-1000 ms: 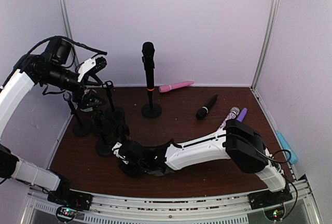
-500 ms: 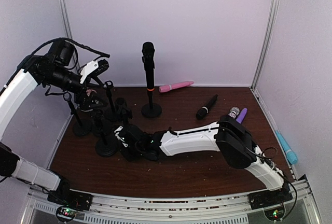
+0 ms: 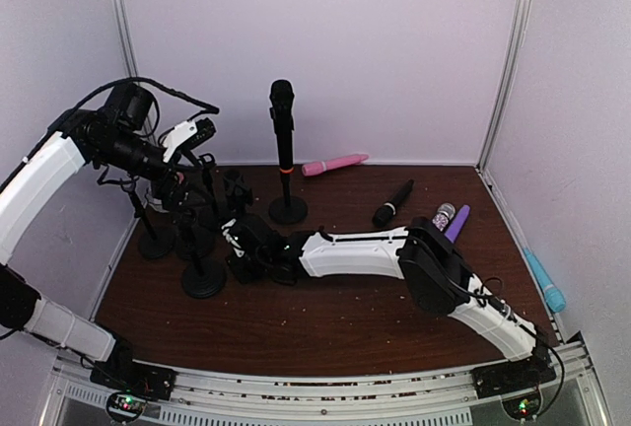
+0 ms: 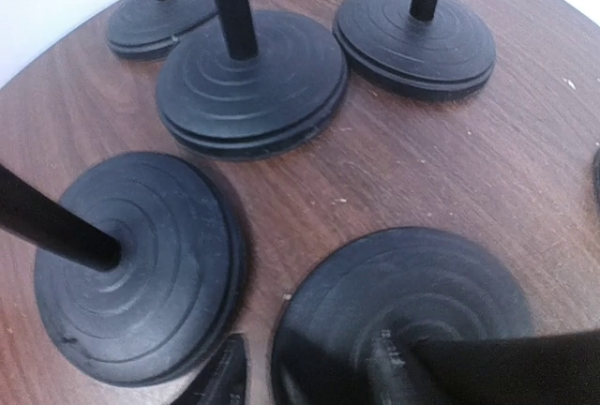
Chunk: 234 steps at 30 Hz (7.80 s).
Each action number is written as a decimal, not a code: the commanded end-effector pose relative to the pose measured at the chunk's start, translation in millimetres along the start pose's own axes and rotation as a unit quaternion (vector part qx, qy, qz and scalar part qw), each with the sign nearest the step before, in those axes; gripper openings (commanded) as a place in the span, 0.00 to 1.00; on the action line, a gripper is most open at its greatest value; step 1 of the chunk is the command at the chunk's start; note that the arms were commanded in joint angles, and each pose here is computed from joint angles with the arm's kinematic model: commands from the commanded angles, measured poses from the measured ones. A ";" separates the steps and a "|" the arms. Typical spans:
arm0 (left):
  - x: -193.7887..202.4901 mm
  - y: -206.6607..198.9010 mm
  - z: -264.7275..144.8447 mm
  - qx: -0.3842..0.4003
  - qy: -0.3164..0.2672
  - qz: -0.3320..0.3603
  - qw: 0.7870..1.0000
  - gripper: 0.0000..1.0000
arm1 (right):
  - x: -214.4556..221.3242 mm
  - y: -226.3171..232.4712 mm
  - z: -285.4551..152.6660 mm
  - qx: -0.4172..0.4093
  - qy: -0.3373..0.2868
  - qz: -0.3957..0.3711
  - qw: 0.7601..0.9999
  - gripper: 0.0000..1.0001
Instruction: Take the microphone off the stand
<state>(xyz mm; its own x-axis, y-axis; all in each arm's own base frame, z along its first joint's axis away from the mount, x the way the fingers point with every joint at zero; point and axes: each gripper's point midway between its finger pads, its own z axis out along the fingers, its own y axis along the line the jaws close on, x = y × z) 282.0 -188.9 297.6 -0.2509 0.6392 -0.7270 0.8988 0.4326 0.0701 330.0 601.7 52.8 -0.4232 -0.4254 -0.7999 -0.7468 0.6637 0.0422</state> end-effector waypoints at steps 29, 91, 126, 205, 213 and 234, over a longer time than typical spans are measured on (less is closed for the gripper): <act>-17.5 21.4 0.5 -0.003 -0.044 -0.051 0.998 0.98 | -157.9 -192.4 -212.9 0.180 -0.154 0.066 0.969 1.00; -52.1 15.6 39.0 0.115 -0.069 -0.067 0.989 0.98 | -147.1 -110.3 -319.0 -0.071 -0.227 -0.029 0.971 0.20; -116.0 -21.2 89.0 0.190 -0.118 0.051 0.973 0.98 | -119.3 -107.5 -362.7 0.028 -0.293 0.049 0.955 0.79; -167.7 -80.7 140.1 0.268 -0.163 0.151 0.937 0.75 | -129.6 -142.6 -370.2 -0.040 -0.298 0.032 0.953 0.59; -167.7 -75.4 143.9 0.252 -0.157 0.148 0.943 0.57 | -130.3 -140.8 -362.2 -0.031 -0.286 0.030 0.957 0.51; -168.8 -69.8 144.3 0.231 -0.154 0.160 0.947 0.00 | -164.0 -139.6 -435.0 -0.023 -0.357 0.033 0.933 0.27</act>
<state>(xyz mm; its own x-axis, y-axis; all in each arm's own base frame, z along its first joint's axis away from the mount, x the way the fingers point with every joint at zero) 310.8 -416.4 312.6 0.0992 0.4443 -0.8904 0.9901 -0.1332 0.0439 297.8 330.5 364.9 -0.1482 -0.0044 -0.9890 -0.7554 0.6459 0.1103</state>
